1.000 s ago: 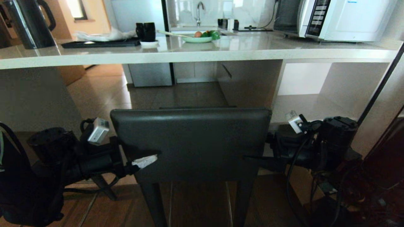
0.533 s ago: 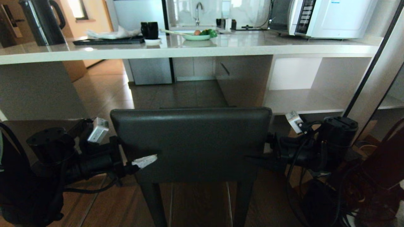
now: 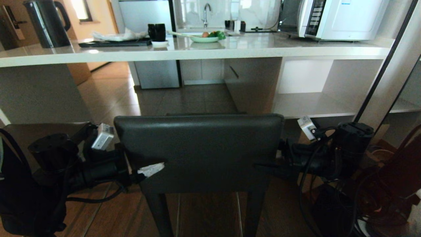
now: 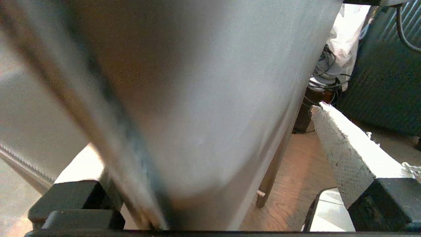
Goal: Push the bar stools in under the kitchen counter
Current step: Pull the gray chair out from under the dining table
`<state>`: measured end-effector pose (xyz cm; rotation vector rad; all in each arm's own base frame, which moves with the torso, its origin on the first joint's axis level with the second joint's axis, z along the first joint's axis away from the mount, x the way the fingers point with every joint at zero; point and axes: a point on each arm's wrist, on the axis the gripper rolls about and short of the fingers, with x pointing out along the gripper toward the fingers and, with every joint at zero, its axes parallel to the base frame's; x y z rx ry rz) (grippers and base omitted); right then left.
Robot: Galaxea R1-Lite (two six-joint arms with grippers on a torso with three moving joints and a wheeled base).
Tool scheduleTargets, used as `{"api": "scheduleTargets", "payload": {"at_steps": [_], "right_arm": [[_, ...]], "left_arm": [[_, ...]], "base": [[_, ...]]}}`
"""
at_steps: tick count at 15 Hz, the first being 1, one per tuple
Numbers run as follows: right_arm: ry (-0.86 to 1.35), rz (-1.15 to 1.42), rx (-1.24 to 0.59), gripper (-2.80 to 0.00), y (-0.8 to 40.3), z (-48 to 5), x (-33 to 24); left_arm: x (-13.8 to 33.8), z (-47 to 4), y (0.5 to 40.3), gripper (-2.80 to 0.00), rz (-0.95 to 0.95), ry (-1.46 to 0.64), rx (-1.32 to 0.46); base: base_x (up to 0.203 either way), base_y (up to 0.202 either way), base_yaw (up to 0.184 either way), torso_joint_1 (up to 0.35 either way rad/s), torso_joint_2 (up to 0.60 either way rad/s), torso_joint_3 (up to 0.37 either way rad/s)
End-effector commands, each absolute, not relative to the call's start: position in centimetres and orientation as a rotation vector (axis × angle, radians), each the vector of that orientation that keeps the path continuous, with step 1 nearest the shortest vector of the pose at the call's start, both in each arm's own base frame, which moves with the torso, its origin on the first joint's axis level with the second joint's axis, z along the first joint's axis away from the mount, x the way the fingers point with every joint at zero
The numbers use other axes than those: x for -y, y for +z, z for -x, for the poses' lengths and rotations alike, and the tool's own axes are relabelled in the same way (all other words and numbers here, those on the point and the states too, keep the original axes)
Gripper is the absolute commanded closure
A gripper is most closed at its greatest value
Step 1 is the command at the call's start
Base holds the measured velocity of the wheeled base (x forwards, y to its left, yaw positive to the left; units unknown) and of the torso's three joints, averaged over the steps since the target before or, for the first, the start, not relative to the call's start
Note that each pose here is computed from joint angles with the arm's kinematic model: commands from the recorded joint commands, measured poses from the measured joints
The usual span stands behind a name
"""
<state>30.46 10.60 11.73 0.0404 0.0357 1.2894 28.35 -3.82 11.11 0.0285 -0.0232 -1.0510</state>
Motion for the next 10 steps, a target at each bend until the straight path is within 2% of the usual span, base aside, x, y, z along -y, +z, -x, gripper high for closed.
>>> {"api": "scheduleTargets", "payload": {"at_steps": [1,5,8,10], "right_arm": [[1.285,-0.037,-0.024,-2.8,12.0,-30.5,-10.3],[1.2,-0.06,-0.023,-2.8,12.5,-30.5,-10.1],[1.031,-0.067,-0.025,-2.8,12.5,-31.1,-7.9],[0.98,-0.077,-0.05,-2.8,12.2,-30.3,-6.1]], "left_arm": [[3.8,-28.0,11.2,-2.8,-0.029,-1.039,0.027],[3.4,-28.1,11.2,-2.8,-0.028,-0.996,0.023],[2.7,-28.2,11.0,-2.8,-0.023,-0.764,0.008],[2.5,-26.2,11.2,-2.8,-0.011,-0.703,-0.015]], "base": [[0.0,0.0,0.0,0.0,0.0,0.0],[0.0,0.0,0.0,0.0,0.0,0.0],[0.0,0.0,0.0,0.0,0.0,0.0],[0.0,0.0,0.0,0.0,0.0,0.0]]}}
